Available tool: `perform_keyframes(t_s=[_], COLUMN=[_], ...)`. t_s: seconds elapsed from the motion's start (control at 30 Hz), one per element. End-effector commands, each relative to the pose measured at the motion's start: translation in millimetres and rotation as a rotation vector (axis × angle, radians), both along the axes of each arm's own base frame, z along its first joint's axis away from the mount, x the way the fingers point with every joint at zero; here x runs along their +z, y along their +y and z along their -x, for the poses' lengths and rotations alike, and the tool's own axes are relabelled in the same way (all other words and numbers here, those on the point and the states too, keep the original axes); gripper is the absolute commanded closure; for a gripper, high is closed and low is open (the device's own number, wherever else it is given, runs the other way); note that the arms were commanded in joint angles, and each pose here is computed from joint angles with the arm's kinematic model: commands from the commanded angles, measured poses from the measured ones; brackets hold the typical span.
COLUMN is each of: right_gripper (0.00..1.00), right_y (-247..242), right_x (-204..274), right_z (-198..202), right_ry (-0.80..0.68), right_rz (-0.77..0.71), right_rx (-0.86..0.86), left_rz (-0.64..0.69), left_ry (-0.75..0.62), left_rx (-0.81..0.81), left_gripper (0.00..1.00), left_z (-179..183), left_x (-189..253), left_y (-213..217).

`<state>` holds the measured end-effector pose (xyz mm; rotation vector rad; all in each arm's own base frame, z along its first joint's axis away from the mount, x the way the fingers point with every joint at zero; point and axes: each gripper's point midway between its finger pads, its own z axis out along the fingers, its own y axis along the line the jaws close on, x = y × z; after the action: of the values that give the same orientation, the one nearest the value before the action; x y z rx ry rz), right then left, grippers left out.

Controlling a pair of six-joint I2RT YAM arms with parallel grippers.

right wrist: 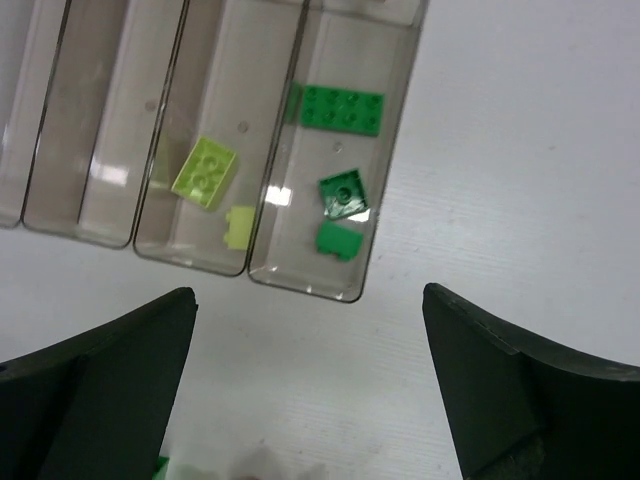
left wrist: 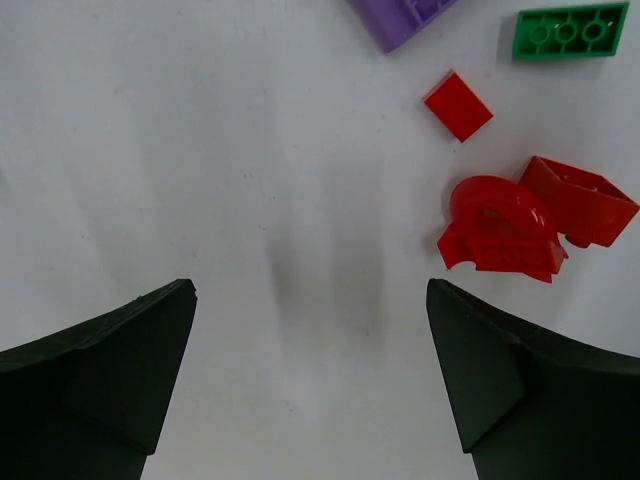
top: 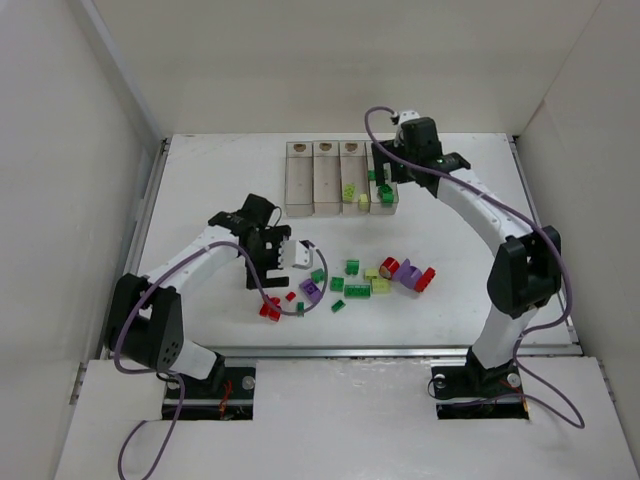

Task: Sort the legos into containers by color

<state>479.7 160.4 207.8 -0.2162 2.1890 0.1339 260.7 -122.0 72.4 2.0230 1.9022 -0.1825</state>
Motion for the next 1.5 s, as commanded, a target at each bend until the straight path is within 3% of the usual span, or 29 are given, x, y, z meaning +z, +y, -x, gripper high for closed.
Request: perform_keyframes(t_s=[0.0, 0.17, 0.3, 0.4, 0.7, 0.87, 1.03, 1.13, 1.27, 1.43, 1.47], right_gripper=[0.0, 0.0, 0.0, 0.0, 0.0, 0.0, 0.0, 0.0, 0.0, 0.0, 0.0], right_y=[25.9, 48.0, 45.8, 45.5, 39.6, 37.3, 38.2, 37.2, 37.9, 40.2, 43.5], right_x=[-14.6, -4.5, -5.3, -6.9, -9.3, -13.3, -11.5, -11.4, -9.7, -5.7, -5.6], right_z=[12.3, 35.9, 40.8, 42.5, 52.5, 57.7, 59.5, 61.7, 60.2, 59.6, 61.3], right_ry=[0.003, -0.039, -0.036, -0.025, -0.022, -0.018, -0.025, -0.025, -0.034, -0.041, -0.037], right_rz=[0.035, 0.008, 0.009, 0.005, 0.002, 0.003, -0.005, -0.005, -0.007, -0.016, -0.028], right_rx=[0.107, 0.271, 0.271, 0.266, 0.252, 0.252, 0.259, 0.259, 0.259, 0.268, 0.286], left_rz=[0.121, 0.328, 0.373, 0.342, 0.214, 0.138, 0.113, 0.099, 0.103, 0.136, 0.158], left_ry=[-0.05, -0.012, 0.016, 0.042, 0.028, -0.022, 0.017, 0.051, 0.047, 0.054, 0.04], left_rx=[-0.063, 0.156, 0.131, 0.075, 0.032, 0.074, 0.072, 0.069, 0.068, 0.137, 0.148], left_gripper=[0.0, 0.0, 0.06, 0.11, 0.11, 0.2, 0.37, 0.38, 0.54, 1.0, 1.0], left_z=[-4.0, -28.5, -25.5, -17.6, -18.5, -26.0, -21.0, -11.8, -9.7, -19.2, -26.2], left_x=[28.2, 54.7, 60.5, 46.8, 1.6, -19.3, -32.0, -38.0, -35.3, -24.1, -11.8], left_y=[-27.6, -77.4, -116.8, -139.2, -152.2, -135.7, -133.6, -129.0, -127.2, -138.4, -144.9])
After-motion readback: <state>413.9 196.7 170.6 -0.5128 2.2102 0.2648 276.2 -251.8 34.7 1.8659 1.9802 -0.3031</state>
